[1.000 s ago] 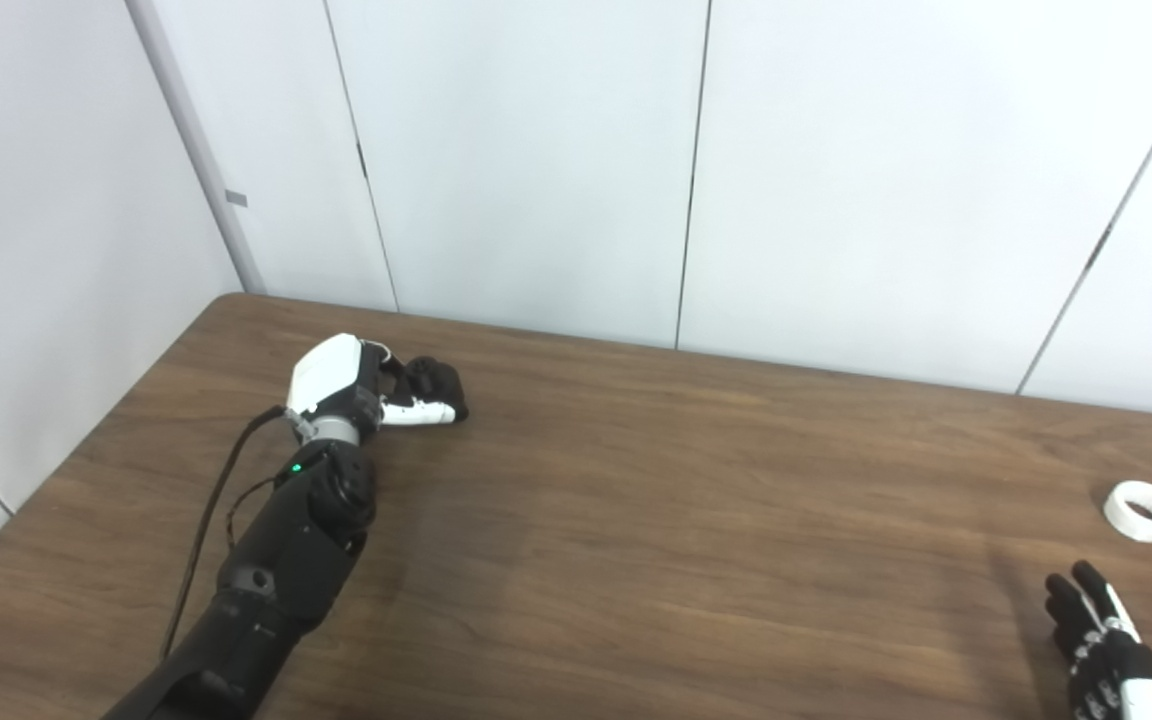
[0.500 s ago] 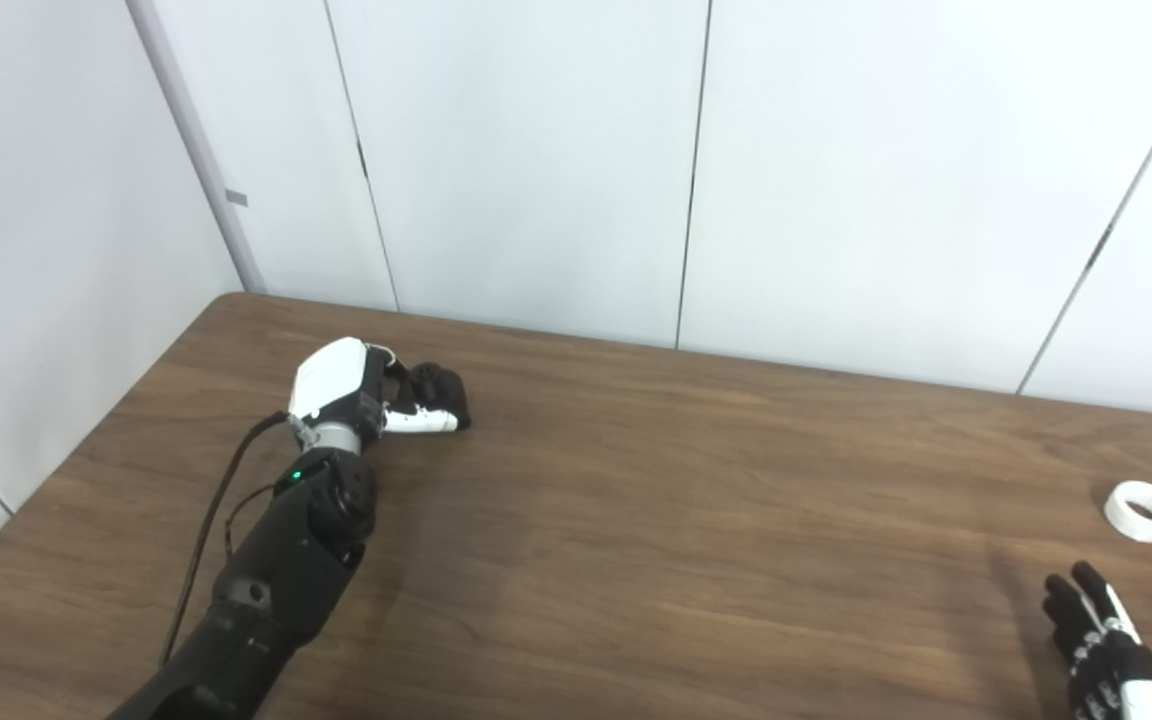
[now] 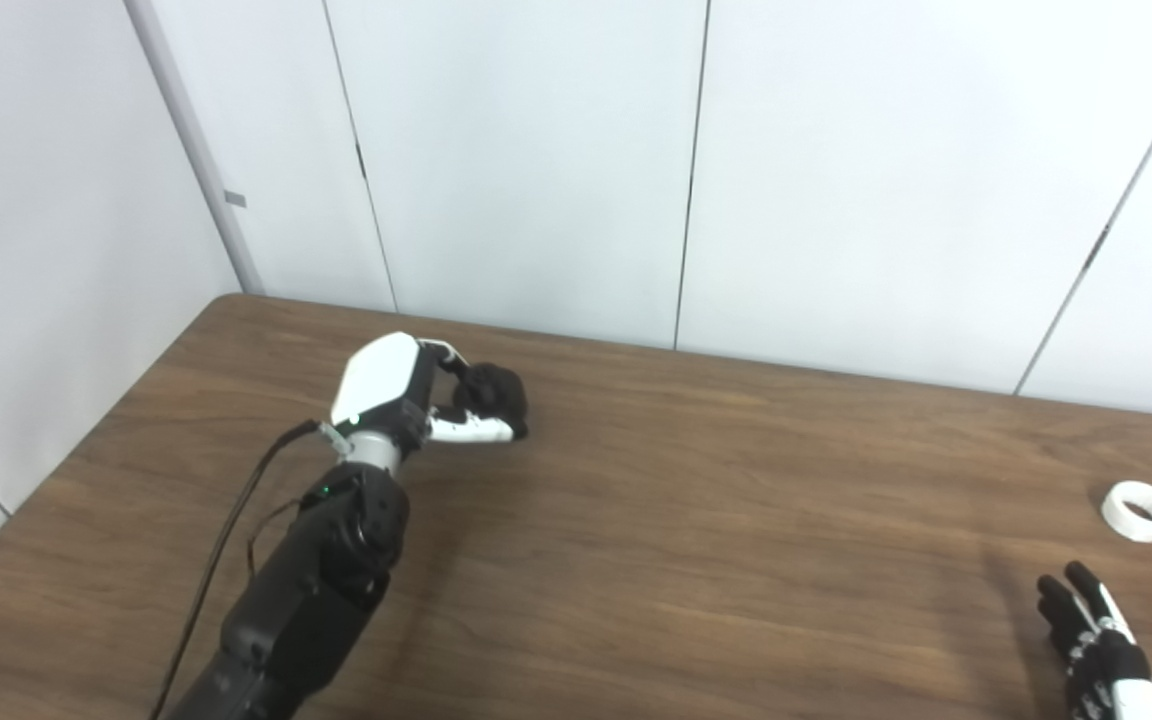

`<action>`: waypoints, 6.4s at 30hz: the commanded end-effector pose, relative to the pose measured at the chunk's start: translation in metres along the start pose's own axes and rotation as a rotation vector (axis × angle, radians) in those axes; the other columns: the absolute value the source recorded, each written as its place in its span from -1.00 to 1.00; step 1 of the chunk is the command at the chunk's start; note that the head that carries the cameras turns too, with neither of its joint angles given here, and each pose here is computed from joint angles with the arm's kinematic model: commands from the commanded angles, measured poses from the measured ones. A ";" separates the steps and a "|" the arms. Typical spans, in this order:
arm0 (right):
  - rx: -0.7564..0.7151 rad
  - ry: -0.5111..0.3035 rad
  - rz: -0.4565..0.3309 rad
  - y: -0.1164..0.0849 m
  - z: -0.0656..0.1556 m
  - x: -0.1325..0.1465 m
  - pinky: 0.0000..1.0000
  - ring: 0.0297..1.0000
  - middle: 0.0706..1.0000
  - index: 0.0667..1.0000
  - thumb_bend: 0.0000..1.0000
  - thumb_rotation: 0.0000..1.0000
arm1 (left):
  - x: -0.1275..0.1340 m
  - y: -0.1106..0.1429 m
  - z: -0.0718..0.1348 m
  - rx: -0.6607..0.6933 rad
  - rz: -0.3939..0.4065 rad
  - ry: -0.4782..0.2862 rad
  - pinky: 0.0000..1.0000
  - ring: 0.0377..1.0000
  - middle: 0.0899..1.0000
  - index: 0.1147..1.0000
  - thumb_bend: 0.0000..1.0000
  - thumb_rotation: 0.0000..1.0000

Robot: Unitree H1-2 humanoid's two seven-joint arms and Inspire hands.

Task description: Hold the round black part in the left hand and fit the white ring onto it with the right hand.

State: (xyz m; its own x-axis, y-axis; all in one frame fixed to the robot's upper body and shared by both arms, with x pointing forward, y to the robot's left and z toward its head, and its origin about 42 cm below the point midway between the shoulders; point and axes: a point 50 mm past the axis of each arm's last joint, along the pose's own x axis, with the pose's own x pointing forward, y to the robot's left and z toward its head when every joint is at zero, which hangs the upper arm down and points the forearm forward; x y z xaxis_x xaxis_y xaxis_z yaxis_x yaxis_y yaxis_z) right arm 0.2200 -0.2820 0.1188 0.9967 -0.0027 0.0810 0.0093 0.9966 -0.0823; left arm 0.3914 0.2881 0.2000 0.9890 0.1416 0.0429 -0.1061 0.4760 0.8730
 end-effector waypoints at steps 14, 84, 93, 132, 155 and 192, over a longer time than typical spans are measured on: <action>-0.023 -0.035 -0.025 0.012 0.005 0.001 0.92 0.83 0.79 0.82 0.04 1.00 | -0.060 -0.004 0.061 -0.019 -0.001 -0.218 1.00 0.75 0.52 -0.16 0.05 -0.89; -0.244 -0.100 -0.126 0.013 0.081 0.035 0.76 0.79 0.76 0.68 0.08 0.44 | -0.190 -0.108 0.052 0.016 -0.238 -0.469 1.00 0.85 0.63 -0.16 0.04 -0.90; -0.329 -0.075 -0.193 -0.030 0.096 0.068 0.37 0.55 0.67 0.64 0.10 0.35 | -0.189 -0.106 0.052 0.017 -0.227 -0.467 1.00 0.83 0.62 -0.16 0.04 -0.90; -1.089 0.209 -0.153 -0.113 0.121 0.209 1.00 1.00 1.00 0.45 0.86 -0.34 | -0.188 -0.095 0.038 0.021 -0.230 -0.472 1.00 0.84 0.60 -0.16 0.04 -0.90; -1.167 0.328 -0.121 -0.105 0.111 0.239 1.00 1.00 1.00 0.38 0.78 -0.36 | -0.192 -0.090 0.040 0.020 -0.233 -0.460 1.00 0.84 0.61 -0.16 0.04 -0.90; -1.201 0.341 -0.097 -0.107 0.098 0.235 1.00 1.00 0.93 0.14 0.63 -0.53 | -0.193 -0.088 0.042 0.026 -0.230 -0.468 1.00 0.83 0.59 -0.16 0.04 -0.90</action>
State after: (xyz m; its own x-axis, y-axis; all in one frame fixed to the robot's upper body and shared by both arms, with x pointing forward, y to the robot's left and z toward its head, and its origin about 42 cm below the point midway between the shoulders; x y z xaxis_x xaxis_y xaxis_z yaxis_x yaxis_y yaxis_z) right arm 0.4398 -0.3740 0.2158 0.9420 -0.2691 -0.2006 -0.1079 0.3230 -0.9402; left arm 0.2159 0.1808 0.1310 0.9284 -0.3691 0.0419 0.1341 0.4382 0.8888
